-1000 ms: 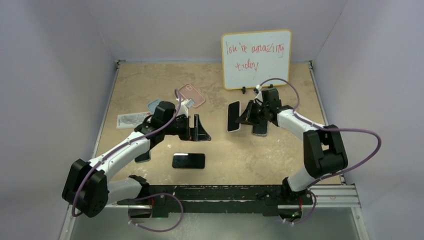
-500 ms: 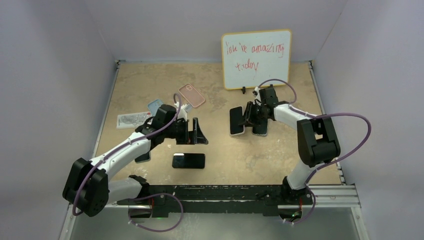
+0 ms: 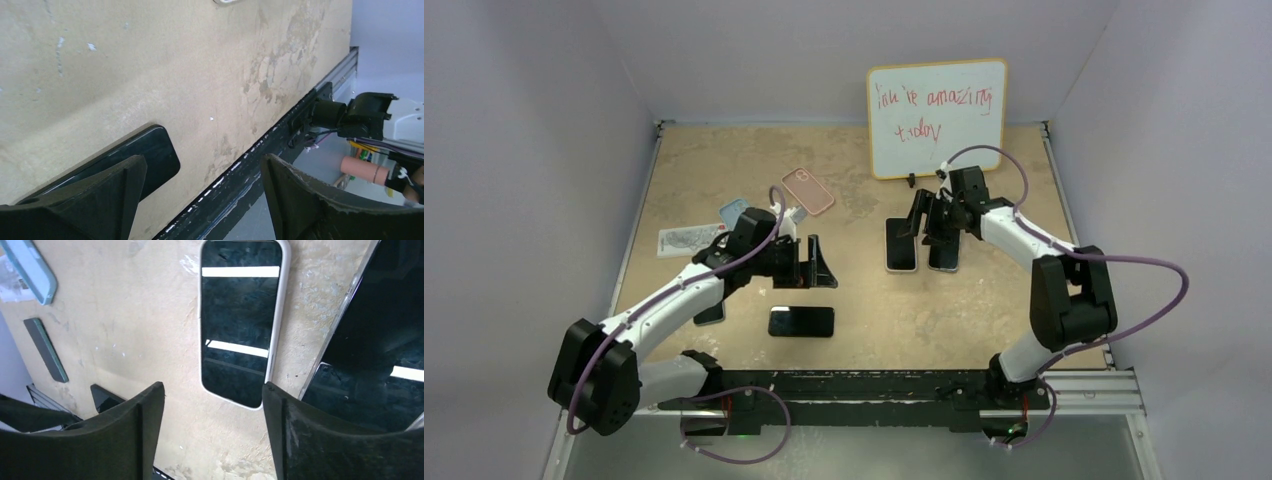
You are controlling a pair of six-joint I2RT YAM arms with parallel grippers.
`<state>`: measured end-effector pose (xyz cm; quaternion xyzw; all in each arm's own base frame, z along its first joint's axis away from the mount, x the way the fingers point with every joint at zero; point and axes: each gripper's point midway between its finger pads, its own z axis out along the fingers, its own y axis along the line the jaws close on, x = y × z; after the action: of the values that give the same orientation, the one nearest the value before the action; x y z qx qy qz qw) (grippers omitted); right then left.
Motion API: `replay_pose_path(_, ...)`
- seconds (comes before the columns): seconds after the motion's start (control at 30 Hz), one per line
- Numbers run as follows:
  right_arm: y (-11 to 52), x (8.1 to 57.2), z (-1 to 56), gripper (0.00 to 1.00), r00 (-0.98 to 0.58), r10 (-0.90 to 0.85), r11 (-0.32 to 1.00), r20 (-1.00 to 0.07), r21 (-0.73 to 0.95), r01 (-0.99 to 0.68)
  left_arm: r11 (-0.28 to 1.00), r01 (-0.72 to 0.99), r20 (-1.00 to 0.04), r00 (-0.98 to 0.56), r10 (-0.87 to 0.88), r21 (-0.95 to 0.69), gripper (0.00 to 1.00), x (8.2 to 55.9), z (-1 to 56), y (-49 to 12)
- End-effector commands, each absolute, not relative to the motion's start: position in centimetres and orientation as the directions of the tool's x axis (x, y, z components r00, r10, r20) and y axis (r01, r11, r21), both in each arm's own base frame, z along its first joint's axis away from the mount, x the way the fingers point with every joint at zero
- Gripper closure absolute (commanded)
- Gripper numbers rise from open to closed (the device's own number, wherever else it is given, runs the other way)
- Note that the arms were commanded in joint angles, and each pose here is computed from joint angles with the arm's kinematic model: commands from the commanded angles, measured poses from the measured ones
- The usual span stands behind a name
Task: Put the phone into the phone case
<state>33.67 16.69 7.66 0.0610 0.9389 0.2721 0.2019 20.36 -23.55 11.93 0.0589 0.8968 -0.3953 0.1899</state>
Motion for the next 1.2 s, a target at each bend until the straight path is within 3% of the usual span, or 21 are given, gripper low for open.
replay_pose_path(0.0, 17.4, 33.4, 10.9, 0.22, -0.889, 0.244, 0.804, -0.387, 0.593, -0.038, 0.753, 0.306, -0.51, -0.859, -0.046, -0.583, 0.14, 23.0, 14.3, -22.4)
replay_pose_path(0.1, 18.0, 32.0, 11.7, 0.02, -0.892, 0.251, 0.771, -0.376, 0.635, -0.051, 0.83, 0.284, -0.566, -0.823, -0.046, -0.481, 0.14, 24.7, 14.9, -20.7)
replay_pose_path(0.3, 18.3, 29.8, 12.7, 0.01, -0.89, 0.25, 0.734, -0.382, 0.674, -0.083, 0.921, 0.223, -0.617, -0.787, -0.023, -0.319, 0.07, 27.5, 15.2, -18.1)
replay_pose_path(0.47, 18.2, 28.5, 14.0, 0.01, -0.874, 0.253, 0.716, -0.415, 0.688, -0.12, 0.944, 0.125, -0.618, -0.78, -0.097, -0.307, 0.0, 31.5, 14.2, -17.0)
replay_pose_path(0.67, 18.4, 27.4, 16.1, 0.01, -0.856, 0.269, 0.679, -0.442, 0.717, -0.157, 0.956, 0.033, -0.622, -0.766, -0.162, -0.29, 0.0, 38.1, 12.8, -16.1)
replay_pose_path(0.93, 18.4, 26.3, 17.6, 0.01, -0.828, 0.295, 0.656, -0.477, 0.731, -0.187, 0.969, -0.061, -0.675, -0.708, -0.21, -0.238, 0.12, 46.4, 12.1, -16.6)
replay_pose_path(1.17, 18.2, 25.7, 16.8, 0.01, -0.835, 0.3, 0.656, -0.462, 0.735, -0.171, 0.972, -0.117, -0.686, -0.692, -0.226, -0.202, 0.26, 49.5, 10.1, -16.5)
